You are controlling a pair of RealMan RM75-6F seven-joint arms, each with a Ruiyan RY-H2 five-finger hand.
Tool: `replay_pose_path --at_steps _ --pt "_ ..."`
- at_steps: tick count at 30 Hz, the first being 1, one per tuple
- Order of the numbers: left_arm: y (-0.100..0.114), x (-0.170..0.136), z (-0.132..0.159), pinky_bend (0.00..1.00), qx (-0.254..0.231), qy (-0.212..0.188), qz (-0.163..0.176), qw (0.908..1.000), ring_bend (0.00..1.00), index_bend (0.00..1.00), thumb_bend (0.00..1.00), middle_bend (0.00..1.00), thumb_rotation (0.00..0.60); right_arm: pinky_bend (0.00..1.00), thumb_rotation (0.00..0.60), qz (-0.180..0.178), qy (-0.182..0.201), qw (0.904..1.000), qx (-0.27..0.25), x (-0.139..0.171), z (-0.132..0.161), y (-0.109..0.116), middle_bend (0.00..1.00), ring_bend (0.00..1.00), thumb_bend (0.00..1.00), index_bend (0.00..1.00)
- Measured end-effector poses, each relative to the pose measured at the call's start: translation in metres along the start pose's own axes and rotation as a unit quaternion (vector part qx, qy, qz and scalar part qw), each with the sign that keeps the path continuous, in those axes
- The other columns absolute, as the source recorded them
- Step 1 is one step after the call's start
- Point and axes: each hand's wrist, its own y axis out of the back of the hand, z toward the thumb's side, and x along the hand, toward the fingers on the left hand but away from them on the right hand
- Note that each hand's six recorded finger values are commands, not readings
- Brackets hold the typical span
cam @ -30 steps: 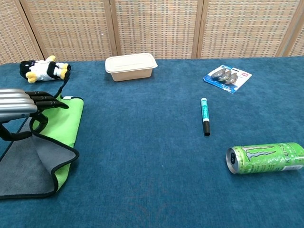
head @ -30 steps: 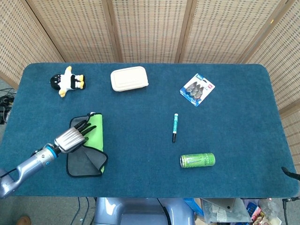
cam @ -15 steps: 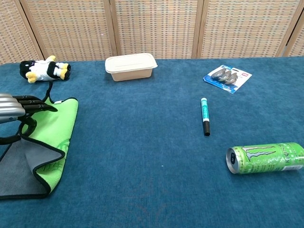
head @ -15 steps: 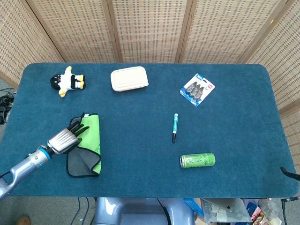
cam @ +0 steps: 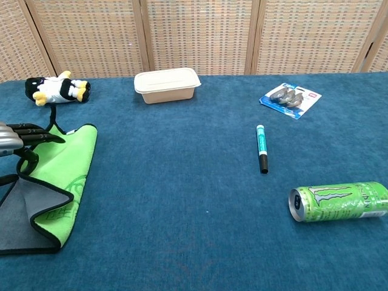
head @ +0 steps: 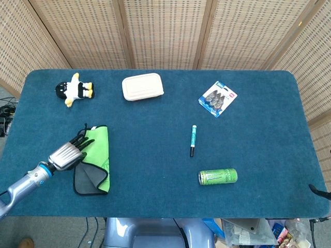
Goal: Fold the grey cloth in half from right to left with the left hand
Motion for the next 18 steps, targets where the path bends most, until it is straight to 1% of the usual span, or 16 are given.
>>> replay_pose_path --at_steps 18 --pt "-0.0093 -0.0053 -0.0063 0.00 0.000 0.008 -0.008 0.9999 0.00 0.64 0.57 0.00 0.600 0.00 0.600 0.000 0.003 1.0000 0.001 0.0019 0.0025 -0.0002 0.00 0.00 0.00 0.00"
